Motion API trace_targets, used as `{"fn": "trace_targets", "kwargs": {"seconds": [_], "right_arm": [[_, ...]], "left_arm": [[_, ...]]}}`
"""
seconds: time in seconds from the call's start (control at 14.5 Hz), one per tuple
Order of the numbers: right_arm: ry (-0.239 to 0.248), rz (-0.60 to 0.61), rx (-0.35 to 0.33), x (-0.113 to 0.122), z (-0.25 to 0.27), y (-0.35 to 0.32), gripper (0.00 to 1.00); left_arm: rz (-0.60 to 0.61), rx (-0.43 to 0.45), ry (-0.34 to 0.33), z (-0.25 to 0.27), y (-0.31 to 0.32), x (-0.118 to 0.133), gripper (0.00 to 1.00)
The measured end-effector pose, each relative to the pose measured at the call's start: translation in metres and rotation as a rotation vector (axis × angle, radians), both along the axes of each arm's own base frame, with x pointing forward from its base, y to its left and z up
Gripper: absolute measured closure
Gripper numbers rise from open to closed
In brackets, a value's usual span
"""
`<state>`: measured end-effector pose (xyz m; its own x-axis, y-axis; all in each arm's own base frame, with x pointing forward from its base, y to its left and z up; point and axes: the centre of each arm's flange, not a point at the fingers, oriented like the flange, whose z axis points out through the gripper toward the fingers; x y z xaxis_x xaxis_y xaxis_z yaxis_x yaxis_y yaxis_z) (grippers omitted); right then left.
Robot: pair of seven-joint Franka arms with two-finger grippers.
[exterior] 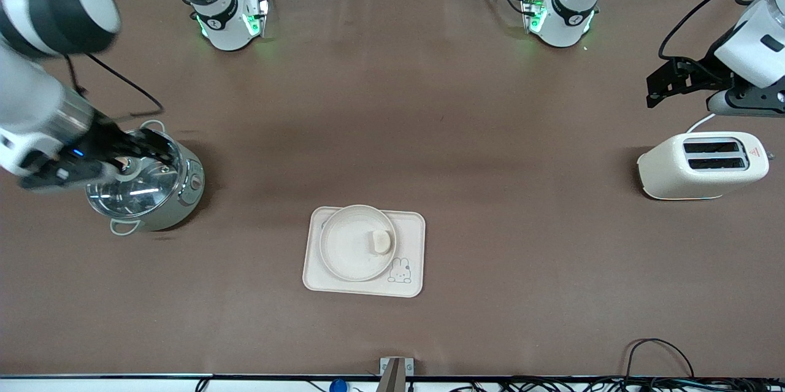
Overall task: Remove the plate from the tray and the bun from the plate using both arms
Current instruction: 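Move the right gripper from the steel pot toward the white plate, then lower the right gripper and grasp the white plate's rim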
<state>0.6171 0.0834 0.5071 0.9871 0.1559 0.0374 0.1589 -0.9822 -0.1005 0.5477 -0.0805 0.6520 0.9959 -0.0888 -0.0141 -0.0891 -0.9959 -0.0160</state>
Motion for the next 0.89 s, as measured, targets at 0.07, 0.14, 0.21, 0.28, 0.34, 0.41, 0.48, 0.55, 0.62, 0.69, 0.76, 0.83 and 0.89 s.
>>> {"fn": "trace_targets", "kwargs": {"seconds": [0.07, 0.14, 0.21, 0.28, 0.34, 0.41, 0.48, 0.55, 0.62, 0.69, 0.76, 0.83, 0.89], "right_arm": [[0.003, 0.015, 0.020, 0.012, -0.030, 0.016, 0.00], [-0.004, 0.026, 0.041, 0.024, -0.060, 0.033, 0.00], [-0.016, 0.025, 0.058, 0.034, -0.088, 0.049, 0.00], [-0.023, -0.002, 0.075, 0.040, -0.114, 0.066, 0.00], [-0.025, -0.043, 0.087, 0.044, -0.137, 0.083, 0.00], [-0.027, -0.077, 0.096, 0.045, -0.157, 0.101, 0.00], [-0.032, -0.095, 0.105, 0.045, -0.177, 0.122, 0.00], [-0.045, -0.104, 0.115, 0.043, -0.195, 0.142, 0.00], [-0.066, -0.112, 0.127, 0.043, -0.213, 0.158, 0.00], [-0.094, -0.115, 0.140, 0.043, -0.230, 0.170, 0.00], [-0.117, -0.114, 0.151, 0.044, -0.246, 0.178, 0.00], [-0.133, -0.114, 0.159, 0.045, -0.260, 0.184, 0.00], [-0.146, -0.114, 0.166, 0.045, -0.273, 0.189, 0.00]], "left_arm": [[0.000, 0.000, -0.001, 0.000, 0.000, 0.000, 0.00], [0.001, 0.000, -0.002, 0.001, 0.001, 0.000, 0.00], [0.003, 0.000, -0.004, 0.002, 0.002, 0.000, 0.00], [0.004, -0.001, -0.007, 0.003, 0.002, 0.000, 0.00], [0.004, -0.001, -0.009, 0.005, 0.002, 0.000, 0.00], [0.003, -0.001, -0.010, 0.006, 0.002, -0.001, 0.00], [0.003, -0.001, -0.009, 0.007, 0.002, -0.001, 0.00], [0.004, -0.001, -0.010, 0.008, 0.002, -0.002, 0.00], [0.004, -0.001, -0.010, 0.008, 0.002, -0.002, 0.00], [0.005, -0.001, -0.010, 0.009, 0.003, -0.002, 0.00], [0.006, -0.001, -0.010, 0.009, 0.003, -0.002, 0.00], [0.008, -0.001, -0.010, 0.009, 0.004, -0.002, 0.00], [0.010, -0.001, -0.010, 0.009, 0.006, -0.002, 0.00]]}}
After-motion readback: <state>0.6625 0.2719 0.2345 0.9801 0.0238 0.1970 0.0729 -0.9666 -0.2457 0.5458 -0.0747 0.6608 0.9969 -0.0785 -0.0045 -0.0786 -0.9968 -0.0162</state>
